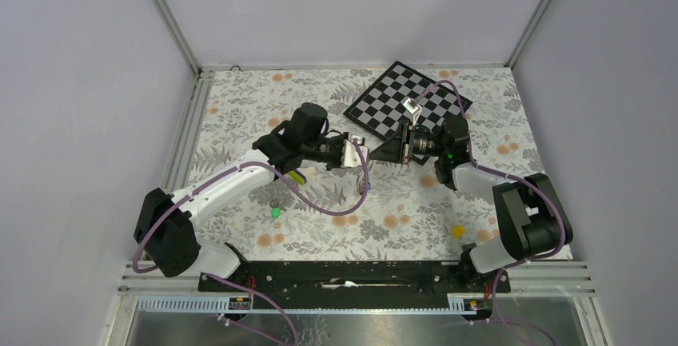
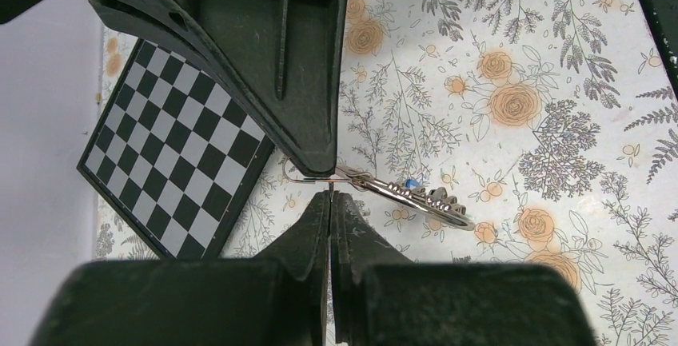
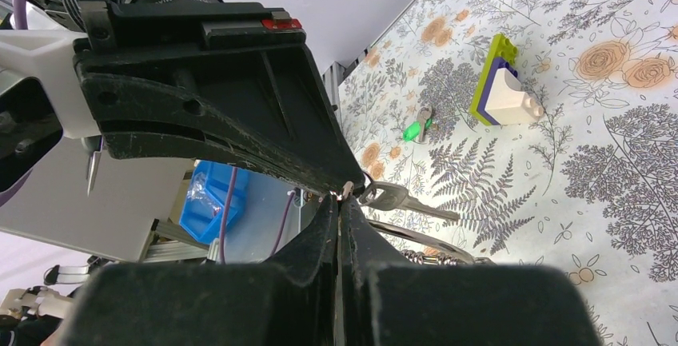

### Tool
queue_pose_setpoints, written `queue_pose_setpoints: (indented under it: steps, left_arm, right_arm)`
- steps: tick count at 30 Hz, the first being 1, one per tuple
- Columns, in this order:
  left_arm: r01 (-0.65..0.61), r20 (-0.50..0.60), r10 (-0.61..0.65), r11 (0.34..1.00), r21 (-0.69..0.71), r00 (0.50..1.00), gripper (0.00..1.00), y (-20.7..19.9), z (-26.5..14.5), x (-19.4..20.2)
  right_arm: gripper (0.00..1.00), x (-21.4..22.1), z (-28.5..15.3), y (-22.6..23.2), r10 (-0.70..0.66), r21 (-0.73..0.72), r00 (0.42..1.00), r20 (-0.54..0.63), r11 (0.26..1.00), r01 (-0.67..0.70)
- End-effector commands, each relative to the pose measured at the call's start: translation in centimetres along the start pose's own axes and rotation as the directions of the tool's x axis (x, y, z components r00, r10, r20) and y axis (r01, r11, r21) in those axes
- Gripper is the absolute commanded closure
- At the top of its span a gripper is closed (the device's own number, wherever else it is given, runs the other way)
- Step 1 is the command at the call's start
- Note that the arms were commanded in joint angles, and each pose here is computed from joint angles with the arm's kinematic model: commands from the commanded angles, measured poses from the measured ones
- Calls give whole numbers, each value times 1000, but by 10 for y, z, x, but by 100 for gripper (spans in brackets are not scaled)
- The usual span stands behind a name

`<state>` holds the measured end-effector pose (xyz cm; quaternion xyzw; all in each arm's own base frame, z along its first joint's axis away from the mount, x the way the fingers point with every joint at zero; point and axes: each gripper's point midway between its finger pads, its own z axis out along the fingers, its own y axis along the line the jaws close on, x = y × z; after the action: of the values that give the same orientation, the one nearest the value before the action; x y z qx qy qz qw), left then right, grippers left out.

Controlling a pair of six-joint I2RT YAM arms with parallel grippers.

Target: Put the keys on the keyring

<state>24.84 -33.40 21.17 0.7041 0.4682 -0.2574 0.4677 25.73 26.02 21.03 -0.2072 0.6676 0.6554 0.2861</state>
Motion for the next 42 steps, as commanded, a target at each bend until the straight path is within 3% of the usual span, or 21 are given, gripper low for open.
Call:
queue_pose_setpoints:
  steps: [1,42]
  left_arm:
    - [-74,52,76,996,-39,996,100,8,-9,-22]
    - [-53,62,54,998,-24,997,100,14,0,-24]
  right_arm:
    - [100,-16,2,15,-106,-34,994,12,994,106]
    - [100,-5,8,11,-93,-47,995,-31,995,92]
